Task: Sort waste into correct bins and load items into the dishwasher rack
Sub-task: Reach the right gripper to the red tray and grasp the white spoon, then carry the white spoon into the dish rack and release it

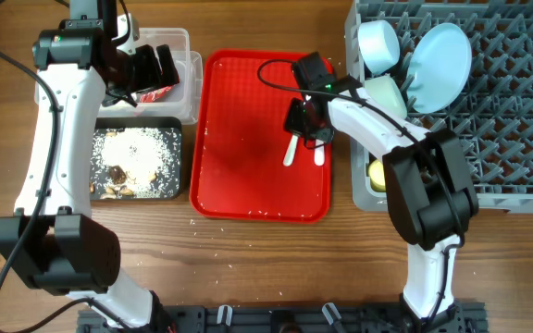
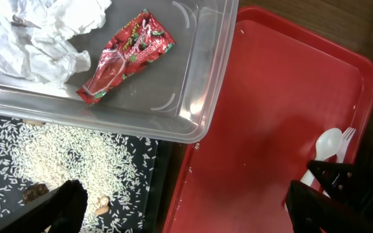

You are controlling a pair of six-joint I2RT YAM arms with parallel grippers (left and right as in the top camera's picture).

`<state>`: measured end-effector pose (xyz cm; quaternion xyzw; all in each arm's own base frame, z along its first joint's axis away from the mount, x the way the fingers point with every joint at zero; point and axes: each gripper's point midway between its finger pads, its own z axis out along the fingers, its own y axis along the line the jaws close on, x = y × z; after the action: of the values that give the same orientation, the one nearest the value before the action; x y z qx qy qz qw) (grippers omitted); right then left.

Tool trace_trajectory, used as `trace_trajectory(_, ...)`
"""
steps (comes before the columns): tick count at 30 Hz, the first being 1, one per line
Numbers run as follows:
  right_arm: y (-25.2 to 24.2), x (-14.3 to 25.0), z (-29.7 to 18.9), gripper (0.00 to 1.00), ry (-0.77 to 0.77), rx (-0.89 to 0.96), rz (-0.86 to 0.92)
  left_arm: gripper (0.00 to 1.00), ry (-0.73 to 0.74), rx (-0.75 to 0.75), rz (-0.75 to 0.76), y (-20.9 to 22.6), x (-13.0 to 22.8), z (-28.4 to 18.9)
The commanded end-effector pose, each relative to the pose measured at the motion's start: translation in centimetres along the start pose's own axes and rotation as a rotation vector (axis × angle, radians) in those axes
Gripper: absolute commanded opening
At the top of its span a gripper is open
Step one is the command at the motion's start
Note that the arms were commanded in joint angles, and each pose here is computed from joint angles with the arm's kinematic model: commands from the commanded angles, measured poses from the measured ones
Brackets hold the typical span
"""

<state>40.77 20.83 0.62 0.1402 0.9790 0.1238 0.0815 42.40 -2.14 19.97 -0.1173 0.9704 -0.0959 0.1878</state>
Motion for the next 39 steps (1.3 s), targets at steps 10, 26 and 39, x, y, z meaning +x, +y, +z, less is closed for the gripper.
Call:
trace_trajectory(10,1.3,0.9,-3.3,0.04,0.023,-0.069,-0.301,1.0,-0.029,0.0,0.003,0.0,-0.6,-0.8)
trace_trajectory(26,-13.5,-3.6,-30.7,0.04,-0.607,0.185,0.242,1.0,-0.029,0.0,0.003,0.0,-0.6,-0.8)
trace_trajectory(39,-23.2,-2.7,-22.6,0.04,-0.553,0.346,0.656,1.0,-0.029,0.0,0.003,0.0,-0.6,-0.8)
